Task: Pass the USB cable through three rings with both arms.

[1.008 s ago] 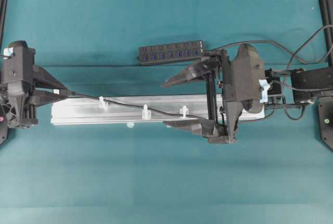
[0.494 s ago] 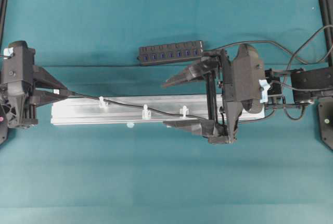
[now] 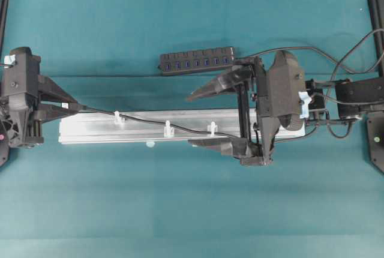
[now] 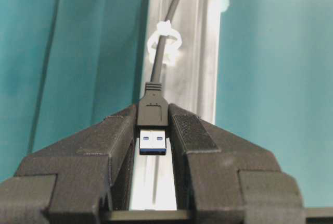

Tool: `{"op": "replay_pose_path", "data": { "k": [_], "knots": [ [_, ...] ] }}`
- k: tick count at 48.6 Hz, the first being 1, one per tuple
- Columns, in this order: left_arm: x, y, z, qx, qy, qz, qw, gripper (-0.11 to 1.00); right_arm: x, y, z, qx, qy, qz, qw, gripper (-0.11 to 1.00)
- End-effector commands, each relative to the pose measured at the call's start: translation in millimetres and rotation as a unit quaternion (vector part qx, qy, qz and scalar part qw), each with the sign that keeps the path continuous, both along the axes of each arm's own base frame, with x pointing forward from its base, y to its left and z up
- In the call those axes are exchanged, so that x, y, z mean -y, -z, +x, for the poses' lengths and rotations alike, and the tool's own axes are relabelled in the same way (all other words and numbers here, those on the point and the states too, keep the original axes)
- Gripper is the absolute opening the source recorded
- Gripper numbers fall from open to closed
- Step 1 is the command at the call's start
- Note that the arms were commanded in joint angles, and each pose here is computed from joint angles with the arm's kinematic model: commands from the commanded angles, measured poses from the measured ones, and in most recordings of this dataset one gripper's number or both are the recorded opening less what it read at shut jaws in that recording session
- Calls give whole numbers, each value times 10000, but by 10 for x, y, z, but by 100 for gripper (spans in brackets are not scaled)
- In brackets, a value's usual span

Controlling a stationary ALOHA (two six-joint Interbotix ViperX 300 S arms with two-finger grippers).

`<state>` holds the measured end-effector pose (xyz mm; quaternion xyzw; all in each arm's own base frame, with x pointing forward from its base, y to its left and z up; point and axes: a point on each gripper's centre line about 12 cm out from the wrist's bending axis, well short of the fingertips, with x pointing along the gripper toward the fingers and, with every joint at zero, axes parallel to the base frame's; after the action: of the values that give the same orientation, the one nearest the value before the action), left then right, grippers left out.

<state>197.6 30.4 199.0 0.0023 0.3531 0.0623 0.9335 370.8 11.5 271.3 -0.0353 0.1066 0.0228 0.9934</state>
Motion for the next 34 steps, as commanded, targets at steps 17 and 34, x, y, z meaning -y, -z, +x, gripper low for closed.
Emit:
{"op": "replay_pose_path", "data": {
  "k": [17, 34],
  "knots": [
    [-9, -78, 38, 121, -7, 18, 9999, 22, 12, -80, -5, 122, 21, 26, 9999, 85],
    [-12, -78, 38, 121, -15, 18, 9999, 22, 17, -69, -5, 107, 29, 25, 9999, 85]
  ]
}}
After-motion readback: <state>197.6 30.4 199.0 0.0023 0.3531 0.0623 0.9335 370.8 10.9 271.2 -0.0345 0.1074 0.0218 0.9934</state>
